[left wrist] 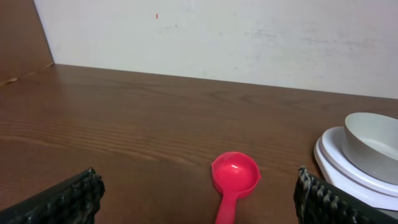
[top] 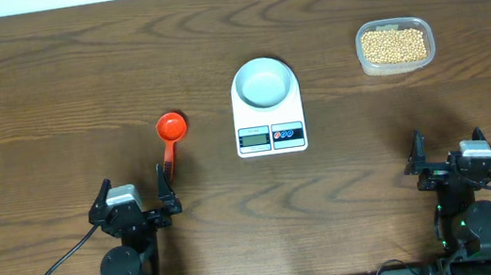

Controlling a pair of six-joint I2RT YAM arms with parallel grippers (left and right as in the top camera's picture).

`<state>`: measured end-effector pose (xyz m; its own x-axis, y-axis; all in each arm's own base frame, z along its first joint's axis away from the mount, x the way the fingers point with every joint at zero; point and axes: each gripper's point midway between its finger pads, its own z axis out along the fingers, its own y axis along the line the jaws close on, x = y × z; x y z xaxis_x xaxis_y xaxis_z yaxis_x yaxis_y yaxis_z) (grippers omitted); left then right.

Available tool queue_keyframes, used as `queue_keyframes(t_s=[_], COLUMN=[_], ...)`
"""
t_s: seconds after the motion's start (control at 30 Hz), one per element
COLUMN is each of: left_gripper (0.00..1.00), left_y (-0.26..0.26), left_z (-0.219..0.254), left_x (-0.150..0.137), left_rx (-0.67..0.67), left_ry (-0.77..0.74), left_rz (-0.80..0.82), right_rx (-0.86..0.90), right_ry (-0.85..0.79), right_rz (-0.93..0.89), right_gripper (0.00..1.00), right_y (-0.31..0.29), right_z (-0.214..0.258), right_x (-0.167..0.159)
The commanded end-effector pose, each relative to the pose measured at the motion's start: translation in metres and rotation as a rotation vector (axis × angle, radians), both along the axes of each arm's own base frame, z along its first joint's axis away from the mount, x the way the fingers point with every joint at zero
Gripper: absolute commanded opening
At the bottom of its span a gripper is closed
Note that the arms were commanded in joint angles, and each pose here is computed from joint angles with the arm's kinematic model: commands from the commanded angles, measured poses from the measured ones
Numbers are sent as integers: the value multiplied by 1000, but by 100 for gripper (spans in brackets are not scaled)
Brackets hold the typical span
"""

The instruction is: Scoop item into bowl and weigh 50g on scale

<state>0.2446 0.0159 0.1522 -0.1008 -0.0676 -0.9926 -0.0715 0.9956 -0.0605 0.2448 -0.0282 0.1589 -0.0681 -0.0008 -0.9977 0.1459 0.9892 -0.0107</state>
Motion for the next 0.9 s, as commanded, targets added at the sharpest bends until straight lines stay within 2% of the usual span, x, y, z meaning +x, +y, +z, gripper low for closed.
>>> queue_keyframes(t_s=[0.0, 0.87], left_gripper=[100, 100], left_y=[-1, -1], left_z=[-15, -15], left_x=[-1, -1], left_rx=[13, 13], left_ry=[49, 49], left_rz=[-7, -7], right_rx=[13, 13], right_ry=[-6, -6], right_rz=[-7, -7], right_gripper=[99, 99], right_y=[-1, -1], right_z=[1, 1], right_x=[0, 0])
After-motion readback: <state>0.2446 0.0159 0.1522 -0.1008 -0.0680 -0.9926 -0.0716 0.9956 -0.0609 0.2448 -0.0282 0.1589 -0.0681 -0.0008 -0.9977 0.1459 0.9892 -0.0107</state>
